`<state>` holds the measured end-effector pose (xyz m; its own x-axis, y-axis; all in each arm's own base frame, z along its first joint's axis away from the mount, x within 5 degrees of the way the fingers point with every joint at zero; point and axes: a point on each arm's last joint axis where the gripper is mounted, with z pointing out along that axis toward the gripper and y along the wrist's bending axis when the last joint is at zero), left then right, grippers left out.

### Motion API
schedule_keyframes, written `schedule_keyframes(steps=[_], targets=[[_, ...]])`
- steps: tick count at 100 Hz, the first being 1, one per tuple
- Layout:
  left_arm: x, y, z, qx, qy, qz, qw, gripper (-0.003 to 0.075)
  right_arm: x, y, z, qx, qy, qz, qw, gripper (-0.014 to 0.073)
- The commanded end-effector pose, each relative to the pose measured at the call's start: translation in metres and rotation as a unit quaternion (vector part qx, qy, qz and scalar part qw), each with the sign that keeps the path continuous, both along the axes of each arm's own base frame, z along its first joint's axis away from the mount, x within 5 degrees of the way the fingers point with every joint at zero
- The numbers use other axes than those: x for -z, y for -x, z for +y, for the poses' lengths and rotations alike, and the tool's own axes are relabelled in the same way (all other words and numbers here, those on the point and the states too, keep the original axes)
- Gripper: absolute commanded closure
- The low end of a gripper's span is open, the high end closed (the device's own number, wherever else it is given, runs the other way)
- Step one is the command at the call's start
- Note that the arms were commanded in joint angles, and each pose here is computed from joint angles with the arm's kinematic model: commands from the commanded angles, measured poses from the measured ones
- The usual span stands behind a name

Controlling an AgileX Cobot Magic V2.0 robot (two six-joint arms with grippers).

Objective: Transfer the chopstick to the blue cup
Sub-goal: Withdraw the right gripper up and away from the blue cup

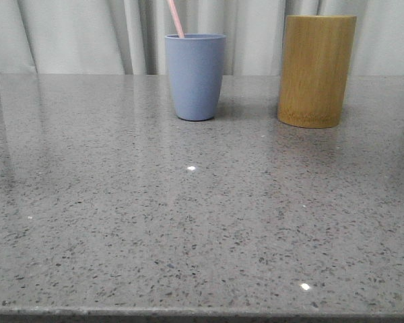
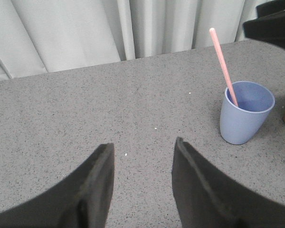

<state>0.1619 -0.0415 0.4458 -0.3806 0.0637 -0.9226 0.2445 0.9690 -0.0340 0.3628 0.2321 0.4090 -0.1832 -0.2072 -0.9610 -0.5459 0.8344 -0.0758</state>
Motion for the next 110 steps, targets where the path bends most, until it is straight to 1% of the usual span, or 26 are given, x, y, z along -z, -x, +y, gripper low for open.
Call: schedule_keyframes(steps=[1,14,21,32,44,61,69,80,96,103,110], targets=[[-0.017,0.003,0.001,-0.004,0.018,-0.056,0.998,0.0435,-0.052,0.024,-0.019,0.003,-0.026,-0.074,0.997,0.0213],[-0.018,0.005,0.002,-0.005,0.017,-0.063,0.998,0.0435,-0.065,0.041,-0.032,0.011,0.006,-0.061,0.998,0.0213],[-0.016,0.009,0.004,-0.006,0.018,-0.075,0.997,0.0435,-0.071,0.051,-0.039,0.014,0.014,-0.049,0.999,0.0213],[-0.014,0.020,0.006,-0.007,0.027,-0.102,0.994,0.0435,-0.080,0.066,-0.049,0.017,0.020,-0.039,0.999,0.0213],[-0.008,0.032,0.009,-0.007,0.029,-0.111,0.993,0.0435,-0.086,0.085,-0.062,0.018,0.017,-0.042,0.999,0.0214],[0.001,0.046,0.013,-0.008,0.031,-0.115,0.993,0.0435,-0.077,0.118,-0.082,0.017,0.016,-0.047,0.999,0.0216],[0.003,0.052,0.014,-0.010,0.040,-0.116,0.992,0.0435,-0.075,0.138,-0.096,0.023,0.003,-0.060,0.998,0.0216],[0.009,0.058,0.016,-0.012,0.037,-0.119,0.992,0.0435,-0.069,0.165,-0.115,0.034,-0.017,-0.071,0.997,0.0216],[0.020,0.067,0.018,-0.013,0.033,-0.117,0.993,0.0437,-0.057,0.200,-0.143,0.060,-0.022,-0.078,0.995,0.0216],[0.026,0.070,0.019,-0.013,0.033,-0.116,0.993,0.0454,-0.053,0.215,-0.155,0.074,-0.022,-0.083,0.994,0.0251],[0.032,0.073,0.020,-0.013,0.032,-0.113,0.993,0.0494,-0.048,0.230,-0.168,0.090,-0.024,-0.087,0.992,0.0335]])
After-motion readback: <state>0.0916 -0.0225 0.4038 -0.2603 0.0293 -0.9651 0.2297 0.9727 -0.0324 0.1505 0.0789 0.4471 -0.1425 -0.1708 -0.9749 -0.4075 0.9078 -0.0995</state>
